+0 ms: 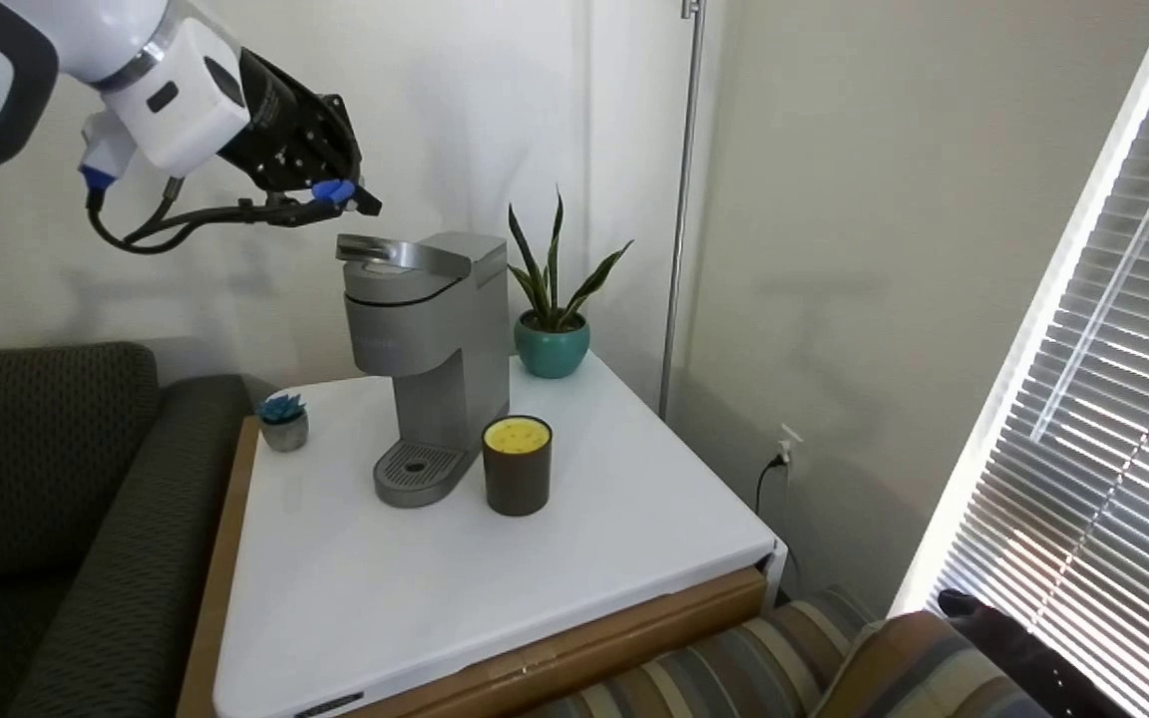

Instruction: Close the lid of the coffee marker

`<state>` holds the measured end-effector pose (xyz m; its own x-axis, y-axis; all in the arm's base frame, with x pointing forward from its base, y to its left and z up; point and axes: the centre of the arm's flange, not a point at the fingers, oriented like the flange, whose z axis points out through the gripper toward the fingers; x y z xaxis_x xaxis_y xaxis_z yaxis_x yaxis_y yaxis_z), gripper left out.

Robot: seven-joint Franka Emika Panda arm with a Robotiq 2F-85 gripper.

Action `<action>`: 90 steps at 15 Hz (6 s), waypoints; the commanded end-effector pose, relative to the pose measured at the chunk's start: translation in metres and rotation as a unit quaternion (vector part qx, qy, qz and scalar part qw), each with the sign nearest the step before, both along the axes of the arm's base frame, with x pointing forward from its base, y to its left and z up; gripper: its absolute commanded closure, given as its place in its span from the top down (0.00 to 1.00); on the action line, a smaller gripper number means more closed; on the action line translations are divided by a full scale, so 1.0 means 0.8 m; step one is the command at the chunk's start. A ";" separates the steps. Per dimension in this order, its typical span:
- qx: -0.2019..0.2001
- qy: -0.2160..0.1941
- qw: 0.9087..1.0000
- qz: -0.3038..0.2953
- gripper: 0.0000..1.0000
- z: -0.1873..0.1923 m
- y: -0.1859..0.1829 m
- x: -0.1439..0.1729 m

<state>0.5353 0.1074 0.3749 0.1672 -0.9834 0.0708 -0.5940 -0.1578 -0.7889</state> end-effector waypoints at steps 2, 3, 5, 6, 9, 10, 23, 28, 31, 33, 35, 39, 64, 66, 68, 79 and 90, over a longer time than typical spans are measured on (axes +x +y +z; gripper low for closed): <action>0.014 0.016 1.000 -0.015 0.00 -0.078 -0.003 -0.029; 0.017 0.020 1.000 -0.016 0.00 -0.084 -0.003 -0.031; 0.021 0.026 0.999 -0.020 0.00 -0.091 -0.004 -0.032; 0.024 0.027 0.999 -0.020 0.00 -0.094 -0.004 -0.032; 0.034 0.036 0.999 -0.022 0.00 -0.111 0.001 -0.032; 0.038 0.037 0.998 -0.020 0.00 -0.116 0.002 -0.031; 0.055 0.031 0.997 -0.046 0.00 -0.133 0.005 -0.010; 0.072 -0.006 0.995 -0.066 0.00 -0.130 0.002 -0.005; 0.081 -0.015 0.994 -0.067 0.00 -0.110 0.002 0.003; 0.078 -0.012 0.995 -0.052 0.00 -0.101 0.010 0.003; 0.062 0.026 0.997 -0.025 0.00 -0.102 0.024 0.000; 0.015 0.051 0.999 -0.009 0.00 -0.117 0.037 -0.023; -0.154 0.017 0.988 0.014 0.00 0.041 0.027 -0.006; -0.136 0.045 0.990 0.018 0.00 0.043 0.022 0.000; -0.125 0.067 0.990 0.017 0.00 0.045 0.016 0.005; -0.097 0.124 0.988 -0.005 0.00 0.054 0.021 0.027; -0.085 0.170 0.982 -0.006 0.00 -0.024 0.022 0.038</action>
<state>0.5555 0.1331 0.3820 0.1888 -0.9580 0.2159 -0.8005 -0.2775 -0.5312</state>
